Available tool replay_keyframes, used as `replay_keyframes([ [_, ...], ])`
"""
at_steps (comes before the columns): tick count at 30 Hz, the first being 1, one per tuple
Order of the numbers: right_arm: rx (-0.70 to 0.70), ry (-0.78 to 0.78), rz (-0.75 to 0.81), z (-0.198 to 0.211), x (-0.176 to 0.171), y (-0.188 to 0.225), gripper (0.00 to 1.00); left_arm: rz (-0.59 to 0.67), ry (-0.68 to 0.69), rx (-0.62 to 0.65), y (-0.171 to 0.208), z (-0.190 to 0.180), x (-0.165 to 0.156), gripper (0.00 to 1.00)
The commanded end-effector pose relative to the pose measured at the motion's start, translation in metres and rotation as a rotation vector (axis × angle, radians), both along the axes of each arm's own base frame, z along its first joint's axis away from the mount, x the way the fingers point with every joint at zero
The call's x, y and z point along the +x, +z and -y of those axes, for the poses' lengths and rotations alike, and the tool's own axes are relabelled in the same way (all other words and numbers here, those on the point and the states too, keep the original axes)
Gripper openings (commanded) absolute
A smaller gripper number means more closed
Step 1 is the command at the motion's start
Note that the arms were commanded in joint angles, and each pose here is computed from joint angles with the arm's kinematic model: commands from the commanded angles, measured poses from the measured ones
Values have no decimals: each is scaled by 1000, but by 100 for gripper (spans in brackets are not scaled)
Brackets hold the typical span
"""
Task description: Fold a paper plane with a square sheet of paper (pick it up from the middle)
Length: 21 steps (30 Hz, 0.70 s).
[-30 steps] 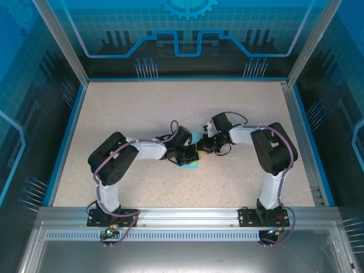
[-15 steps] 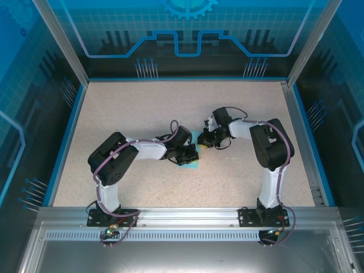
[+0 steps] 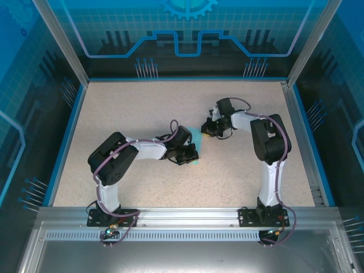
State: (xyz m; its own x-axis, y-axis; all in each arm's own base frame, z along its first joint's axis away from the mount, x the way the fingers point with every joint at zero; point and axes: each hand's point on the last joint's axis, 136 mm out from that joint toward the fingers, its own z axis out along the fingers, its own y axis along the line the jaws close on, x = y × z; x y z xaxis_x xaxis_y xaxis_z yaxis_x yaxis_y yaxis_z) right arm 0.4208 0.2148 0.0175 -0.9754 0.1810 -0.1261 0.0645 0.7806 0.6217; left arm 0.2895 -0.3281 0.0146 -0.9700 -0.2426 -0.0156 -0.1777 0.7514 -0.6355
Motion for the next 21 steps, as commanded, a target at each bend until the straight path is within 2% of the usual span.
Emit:
replay_keyframes([
  [1, -80, -49, 79, 24, 30, 7, 8, -121, -31, 88, -23, -15, -31, 0],
  [6, -64, -30, 100, 20, 29, 22, 8, -119, -34, 85, -22, -13, -30, 0],
  [13, 7, 65, 126, -2, -14, 46, 9, -88, -54, 61, -6, -4, -22, 0],
  [17, 23, 109, 93, -12, -37, 38, 9, -60, -73, 42, 8, 3, -15, 0],
  [21, 21, 124, 47, -17, -41, 20, 9, -72, -75, 59, 3, 2, -16, 0],
])
